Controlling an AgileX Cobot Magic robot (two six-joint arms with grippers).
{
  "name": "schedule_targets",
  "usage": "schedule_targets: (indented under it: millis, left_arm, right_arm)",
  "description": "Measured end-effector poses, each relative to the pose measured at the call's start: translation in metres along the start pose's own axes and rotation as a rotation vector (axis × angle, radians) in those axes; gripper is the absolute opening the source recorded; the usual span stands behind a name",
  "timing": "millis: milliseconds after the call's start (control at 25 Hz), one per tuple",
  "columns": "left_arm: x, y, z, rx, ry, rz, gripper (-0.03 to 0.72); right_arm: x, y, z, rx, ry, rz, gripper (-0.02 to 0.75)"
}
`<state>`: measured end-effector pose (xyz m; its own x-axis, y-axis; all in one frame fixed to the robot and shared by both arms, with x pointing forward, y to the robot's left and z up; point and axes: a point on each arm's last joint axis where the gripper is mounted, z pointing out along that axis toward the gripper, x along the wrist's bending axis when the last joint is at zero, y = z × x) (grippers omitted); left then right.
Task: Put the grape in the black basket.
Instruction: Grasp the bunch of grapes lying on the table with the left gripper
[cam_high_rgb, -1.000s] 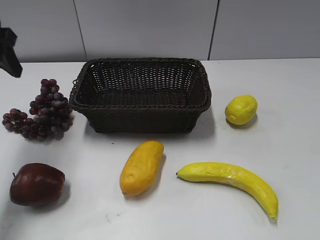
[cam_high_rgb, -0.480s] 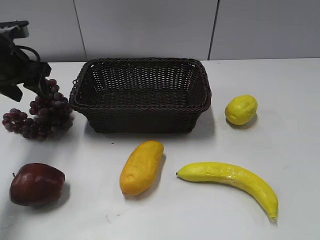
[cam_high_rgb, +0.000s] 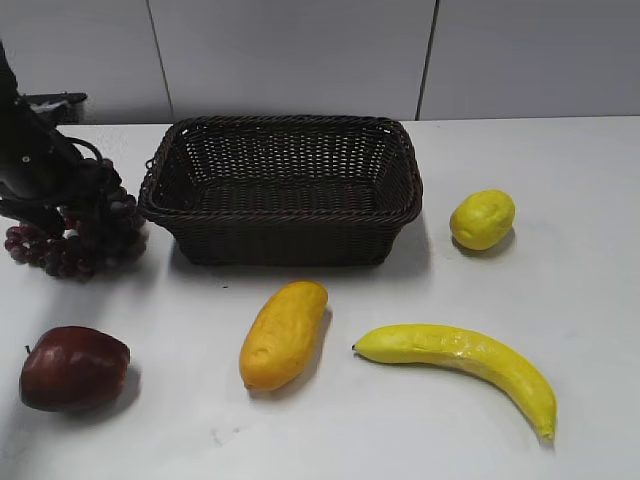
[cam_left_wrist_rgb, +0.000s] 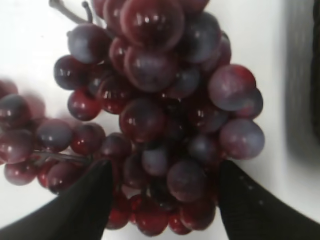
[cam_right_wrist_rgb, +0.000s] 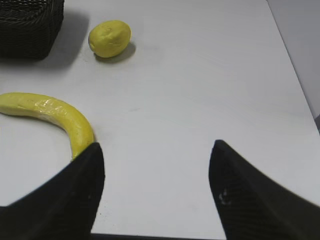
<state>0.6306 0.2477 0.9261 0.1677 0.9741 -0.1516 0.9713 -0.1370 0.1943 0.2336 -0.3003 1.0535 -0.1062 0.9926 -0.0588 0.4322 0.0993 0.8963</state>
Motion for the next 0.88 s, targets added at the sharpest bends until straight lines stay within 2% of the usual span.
schedule_targets:
  millis: [200,320,440,520,560,880]
  left_arm:
    - [0.0007,0.0007,0.0056,0.006,-0.003,-0.005,0.577]
    - [0.001,0.0001,0.0094,0.016,-0.007,-0.01,0.518]
    - [0.0007,-0.0003,0.0092,0.022,-0.009,-0.01,0.348]
    - [0.0007,-0.0002,0.0092,0.022,-0.01,-0.011,0.198]
    - [0.0006,-0.0001,0.009,0.022,-0.01,-0.011,0.157]
    - [-0.0011,-0.0013,-0.0002,0.027,-0.012,-0.004,0.134]
  right_arm:
    - [0.0,0.0,0.0,0.0,0.0,0.0,0.5]
    - [0.0,0.0,0.0,0.0,0.0,0.0,0.5]
    - [0.0,0.0,0.0,0.0,0.0,0.0,0.5]
    - [0.0,0.0,0.0,0.0,0.0,0.0,0.5]
    - [0.0,0.0,0.0,0.0,0.0,0.0,0.5]
    - [0.0,0.0,0.0,0.0,0.0,0.0,0.5]
